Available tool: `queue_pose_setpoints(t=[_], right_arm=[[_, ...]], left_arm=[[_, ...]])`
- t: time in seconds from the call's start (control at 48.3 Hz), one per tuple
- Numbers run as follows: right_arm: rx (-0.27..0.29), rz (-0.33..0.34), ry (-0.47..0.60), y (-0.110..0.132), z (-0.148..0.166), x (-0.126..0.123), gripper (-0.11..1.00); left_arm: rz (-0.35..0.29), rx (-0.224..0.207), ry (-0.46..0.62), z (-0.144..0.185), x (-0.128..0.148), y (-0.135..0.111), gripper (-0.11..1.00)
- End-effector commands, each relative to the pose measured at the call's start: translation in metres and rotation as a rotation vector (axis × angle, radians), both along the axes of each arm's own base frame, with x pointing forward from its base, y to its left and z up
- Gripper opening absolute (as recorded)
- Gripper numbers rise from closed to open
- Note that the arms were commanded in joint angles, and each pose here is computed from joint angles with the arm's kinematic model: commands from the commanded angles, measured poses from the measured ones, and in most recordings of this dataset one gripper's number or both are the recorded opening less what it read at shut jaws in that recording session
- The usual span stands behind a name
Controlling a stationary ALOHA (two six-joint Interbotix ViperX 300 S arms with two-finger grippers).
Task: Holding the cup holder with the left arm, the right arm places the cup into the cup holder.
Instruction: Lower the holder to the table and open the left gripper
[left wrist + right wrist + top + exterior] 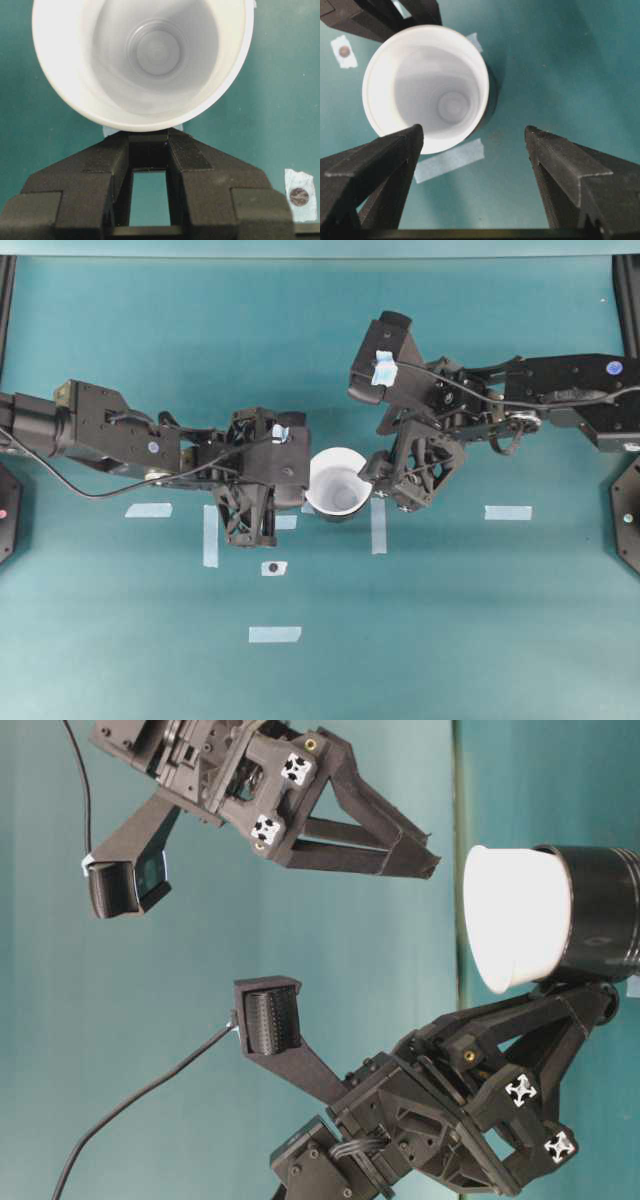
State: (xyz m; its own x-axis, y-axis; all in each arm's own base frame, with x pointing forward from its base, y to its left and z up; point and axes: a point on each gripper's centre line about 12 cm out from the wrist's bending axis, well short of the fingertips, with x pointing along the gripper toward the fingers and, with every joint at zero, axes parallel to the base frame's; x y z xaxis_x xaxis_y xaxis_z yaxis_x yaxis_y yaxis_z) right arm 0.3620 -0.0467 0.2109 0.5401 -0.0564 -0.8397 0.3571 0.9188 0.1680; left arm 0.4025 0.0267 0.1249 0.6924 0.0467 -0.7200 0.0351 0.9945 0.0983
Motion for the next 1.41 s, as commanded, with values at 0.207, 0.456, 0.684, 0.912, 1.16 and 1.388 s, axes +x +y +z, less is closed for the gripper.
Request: queue_pose_setpoints(t=[0.207,0.456,0.684,0.912,1.16,1.388], right_arm=[[-0.004,-0.006,-0.098,0.0022,0.0253,-0.0029,0.89],[-0.001,-0.008,-0.094,0.0024,0.0237,-0.0033,0.89],[-0.001,-0.006,-0.094,0.0030,0.0237,-0.0037,0.89],[-0.001,-0.006,-0.093,0.0030,0.0232,-0.0035,0.89],[-0.001,-0.006,-0.093,0.0030,0.0232,-0.0035,0.89],[-0.001,-0.006,-0.093,0.0030,0.0232,-0.0035,0.89]], left_arm=[[-0.001,0.001,-0.029,0.0081,0.0030,-0.0004,0.23],[0.000,0.001,-0.029,0.0088,0.0036,-0.0004,0.57],[-0.003,0.003,-0.032,0.0110,0.0033,-0.0004,0.79],[-0.001,0.003,-0.031,0.0110,0.0027,0.0002,0.81],[-0.003,0.003,-0.037,0.0127,0.0037,-0.0004,0.82],[-0.001,0.004,-0.038,0.0137,0.0039,0.0003,0.82]])
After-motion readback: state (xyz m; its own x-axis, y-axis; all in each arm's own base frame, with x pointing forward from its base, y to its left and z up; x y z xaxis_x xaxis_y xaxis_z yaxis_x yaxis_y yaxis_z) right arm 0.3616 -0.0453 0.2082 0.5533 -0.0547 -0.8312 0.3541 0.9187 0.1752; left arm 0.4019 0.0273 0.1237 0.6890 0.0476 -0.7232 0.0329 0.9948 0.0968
